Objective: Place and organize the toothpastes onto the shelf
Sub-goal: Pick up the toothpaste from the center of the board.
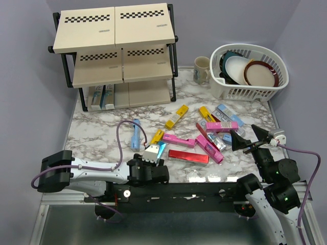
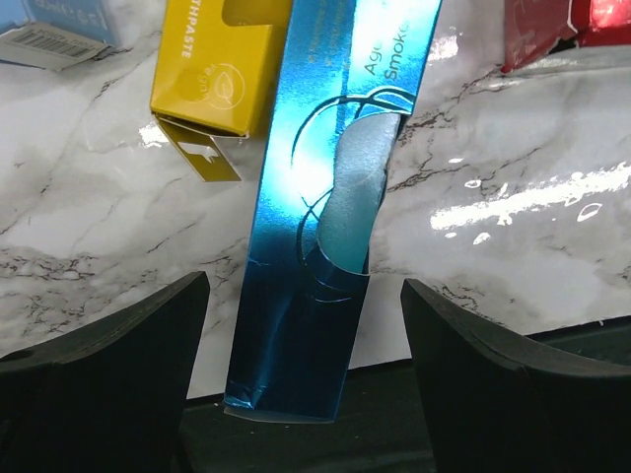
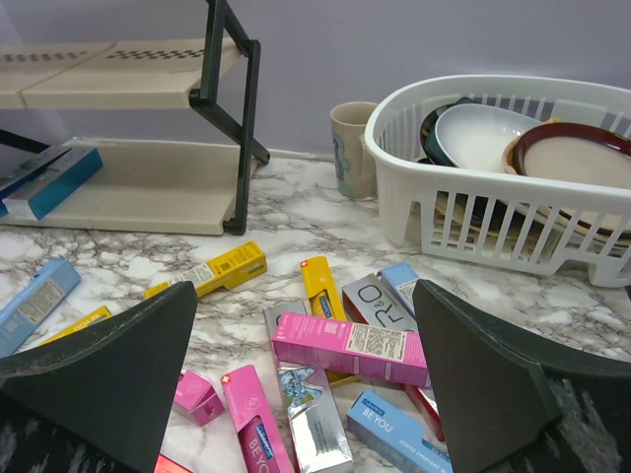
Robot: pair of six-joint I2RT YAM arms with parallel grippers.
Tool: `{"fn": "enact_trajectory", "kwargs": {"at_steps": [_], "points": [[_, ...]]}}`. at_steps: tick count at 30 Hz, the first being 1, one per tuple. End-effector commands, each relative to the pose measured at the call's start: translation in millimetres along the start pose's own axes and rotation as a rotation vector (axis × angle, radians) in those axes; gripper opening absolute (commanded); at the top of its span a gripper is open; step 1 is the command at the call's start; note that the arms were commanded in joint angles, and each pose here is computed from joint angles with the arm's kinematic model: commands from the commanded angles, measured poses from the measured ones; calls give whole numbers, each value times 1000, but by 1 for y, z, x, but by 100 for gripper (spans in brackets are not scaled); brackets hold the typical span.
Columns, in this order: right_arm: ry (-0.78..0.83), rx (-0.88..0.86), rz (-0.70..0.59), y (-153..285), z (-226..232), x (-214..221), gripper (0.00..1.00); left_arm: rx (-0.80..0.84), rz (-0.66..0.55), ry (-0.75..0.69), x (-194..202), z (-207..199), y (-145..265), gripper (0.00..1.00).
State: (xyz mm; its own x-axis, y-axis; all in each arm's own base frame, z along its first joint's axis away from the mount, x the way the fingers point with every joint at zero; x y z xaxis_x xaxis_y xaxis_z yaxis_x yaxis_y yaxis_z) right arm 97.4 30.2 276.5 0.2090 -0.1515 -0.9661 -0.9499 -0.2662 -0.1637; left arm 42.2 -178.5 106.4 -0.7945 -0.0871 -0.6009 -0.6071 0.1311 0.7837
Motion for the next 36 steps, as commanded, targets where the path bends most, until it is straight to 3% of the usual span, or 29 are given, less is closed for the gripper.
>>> {"fn": "enact_trajectory", "kwargs": {"at_steps": [1,17,22,28,36], "points": [[-21,78,-275,46,-12,-23,100,2,15,-114,2,-7,1,87],[-21,78,-273,46,-12,-23,100,-55,91,-163,13,-1,-3,63],[-21,76,-272,46,-12,-23,100,-42,95,-156,10,-6,2,60],[-20,78,-275,46,-12,-23,100,-4,104,-111,-1,-13,18,52],[-21,78,-275,46,-12,-23,100,96,81,-2,-23,-17,47,48]]}}
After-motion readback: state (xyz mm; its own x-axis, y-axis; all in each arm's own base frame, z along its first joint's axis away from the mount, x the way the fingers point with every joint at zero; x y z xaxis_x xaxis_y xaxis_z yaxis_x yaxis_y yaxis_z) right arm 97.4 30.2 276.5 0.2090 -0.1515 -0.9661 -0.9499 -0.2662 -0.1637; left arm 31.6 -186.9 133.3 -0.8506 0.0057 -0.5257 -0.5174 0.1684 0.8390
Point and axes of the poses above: each gripper's point midway between its finger pads, its own y axis back along the fingers, its own z axis along the line the jaws close on, x = y × z, the point moved 9 cm from there along y, back along the fingers, and after that the axes turned 14 degrees about y, right-handed, at the moved point
